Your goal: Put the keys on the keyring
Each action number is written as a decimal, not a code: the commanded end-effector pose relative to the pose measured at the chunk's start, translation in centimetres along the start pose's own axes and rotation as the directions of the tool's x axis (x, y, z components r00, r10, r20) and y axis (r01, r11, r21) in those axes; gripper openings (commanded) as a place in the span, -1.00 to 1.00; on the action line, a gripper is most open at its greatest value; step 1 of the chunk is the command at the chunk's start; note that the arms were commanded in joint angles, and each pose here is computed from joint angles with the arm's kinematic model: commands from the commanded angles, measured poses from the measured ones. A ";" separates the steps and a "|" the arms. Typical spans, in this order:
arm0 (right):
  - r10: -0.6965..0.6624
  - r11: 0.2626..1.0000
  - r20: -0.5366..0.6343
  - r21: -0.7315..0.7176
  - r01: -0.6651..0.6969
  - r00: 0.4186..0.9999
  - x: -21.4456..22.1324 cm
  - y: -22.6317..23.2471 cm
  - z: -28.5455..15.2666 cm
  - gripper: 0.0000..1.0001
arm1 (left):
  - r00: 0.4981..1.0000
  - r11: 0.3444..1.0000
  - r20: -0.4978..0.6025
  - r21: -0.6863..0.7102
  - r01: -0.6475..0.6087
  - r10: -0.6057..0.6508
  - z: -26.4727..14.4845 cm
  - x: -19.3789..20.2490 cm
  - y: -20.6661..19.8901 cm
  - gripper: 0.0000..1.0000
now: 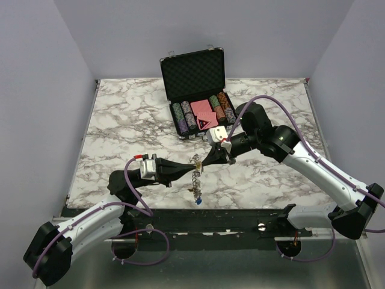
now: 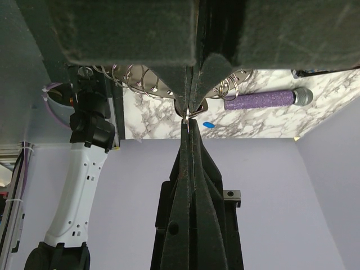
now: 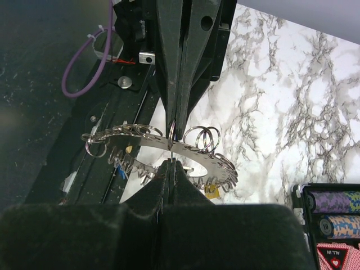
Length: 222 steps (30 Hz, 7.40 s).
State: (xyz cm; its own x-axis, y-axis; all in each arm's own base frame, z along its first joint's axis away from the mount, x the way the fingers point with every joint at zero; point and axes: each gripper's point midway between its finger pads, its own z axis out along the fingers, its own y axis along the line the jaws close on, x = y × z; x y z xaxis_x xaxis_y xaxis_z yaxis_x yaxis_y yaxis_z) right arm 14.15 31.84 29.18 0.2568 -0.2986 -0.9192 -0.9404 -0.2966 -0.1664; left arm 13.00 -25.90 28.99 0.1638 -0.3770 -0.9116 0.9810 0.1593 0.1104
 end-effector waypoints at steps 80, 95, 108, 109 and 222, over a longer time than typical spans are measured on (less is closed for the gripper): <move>0.023 0.999 0.000 0.029 -0.023 1.000 -0.5 -0.5 0.4 -0.99 | 0.997 0.997 0.034 -0.036 -0.075 0.076 -0.2 -1.6 0.5 -1.00; 0.027 0.999 0.023 -0.018 -0.027 0.999 -0.9 0.3 0.6 -0.99 | 0.997 0.997 0.035 -0.037 -0.072 0.073 -0.2 -1.5 0.6 -1.00; 0.029 0.999 0.022 -0.024 -0.029 0.999 -0.9 0.5 0.5 -0.99 | 0.996 0.996 0.035 -0.043 -0.075 0.076 -0.2 -1.5 0.6 -1.00; 0.029 0.999 0.022 -0.023 -0.029 0.999 -0.9 0.5 0.5 -0.99 | 0.997 0.996 0.033 -0.044 -0.074 0.076 -0.3 -1.4 0.6 -1.00; 0.015 1.000 0.033 -0.003 -0.014 0.999 -0.7 -0.1 1.4 -0.99 | 0.997 0.999 0.074 0.007 -0.033 0.032 -0.1 -2.3 -0.4 -1.00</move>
State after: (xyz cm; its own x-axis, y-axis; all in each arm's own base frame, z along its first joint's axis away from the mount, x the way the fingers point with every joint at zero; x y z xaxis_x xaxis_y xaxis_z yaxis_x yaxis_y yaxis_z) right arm 14.13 33.09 29.56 0.2003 -0.2953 -0.9342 -0.9564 -0.2660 -0.1210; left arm 13.32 -25.57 29.03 0.1568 -0.3785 -0.9122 0.9790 0.1811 0.0932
